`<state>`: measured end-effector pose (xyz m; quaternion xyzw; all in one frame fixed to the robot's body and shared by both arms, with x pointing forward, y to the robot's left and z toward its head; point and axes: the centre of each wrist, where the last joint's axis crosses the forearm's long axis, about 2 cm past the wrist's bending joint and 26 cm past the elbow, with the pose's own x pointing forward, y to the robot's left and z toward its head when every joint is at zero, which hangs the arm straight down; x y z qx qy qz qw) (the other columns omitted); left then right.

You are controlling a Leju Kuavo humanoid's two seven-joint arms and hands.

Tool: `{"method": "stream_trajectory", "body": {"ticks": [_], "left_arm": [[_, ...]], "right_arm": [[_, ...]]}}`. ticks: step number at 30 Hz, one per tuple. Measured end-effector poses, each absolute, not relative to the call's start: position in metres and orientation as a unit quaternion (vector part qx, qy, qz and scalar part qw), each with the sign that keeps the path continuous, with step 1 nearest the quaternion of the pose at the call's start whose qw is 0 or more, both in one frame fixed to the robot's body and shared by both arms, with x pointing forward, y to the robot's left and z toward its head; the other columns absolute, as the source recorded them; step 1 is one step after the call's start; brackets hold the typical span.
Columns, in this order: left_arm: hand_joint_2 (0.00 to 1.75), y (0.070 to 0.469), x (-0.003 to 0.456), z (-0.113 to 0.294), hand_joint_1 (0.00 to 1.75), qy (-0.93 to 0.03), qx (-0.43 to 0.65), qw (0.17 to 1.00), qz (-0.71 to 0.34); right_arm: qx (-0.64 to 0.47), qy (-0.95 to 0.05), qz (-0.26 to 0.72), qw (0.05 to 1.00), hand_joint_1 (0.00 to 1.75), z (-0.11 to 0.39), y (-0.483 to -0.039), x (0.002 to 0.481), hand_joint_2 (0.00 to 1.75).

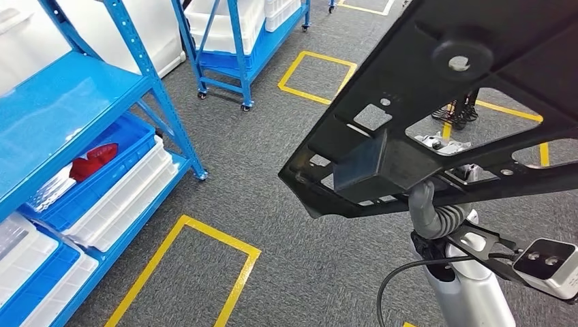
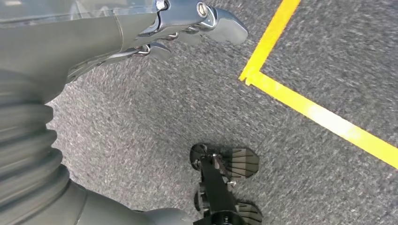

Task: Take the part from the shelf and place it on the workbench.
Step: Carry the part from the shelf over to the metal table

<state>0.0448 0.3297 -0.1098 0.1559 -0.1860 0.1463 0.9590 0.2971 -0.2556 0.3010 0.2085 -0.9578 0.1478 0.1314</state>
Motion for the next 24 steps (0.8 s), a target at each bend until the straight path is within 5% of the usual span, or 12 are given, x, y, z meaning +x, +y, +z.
{"method": "stream_trajectory", "body": {"ticks": [24], "left_arm": [[1.75, 0.308, 0.041, -0.111, 0.00, -0.185, 0.122, 0.962, 0.162]], "right_arm": [[0.238, -0.945, 0.177, 0.139, 1.75, 0.313, -0.236, 0.287, 1.75]]}}
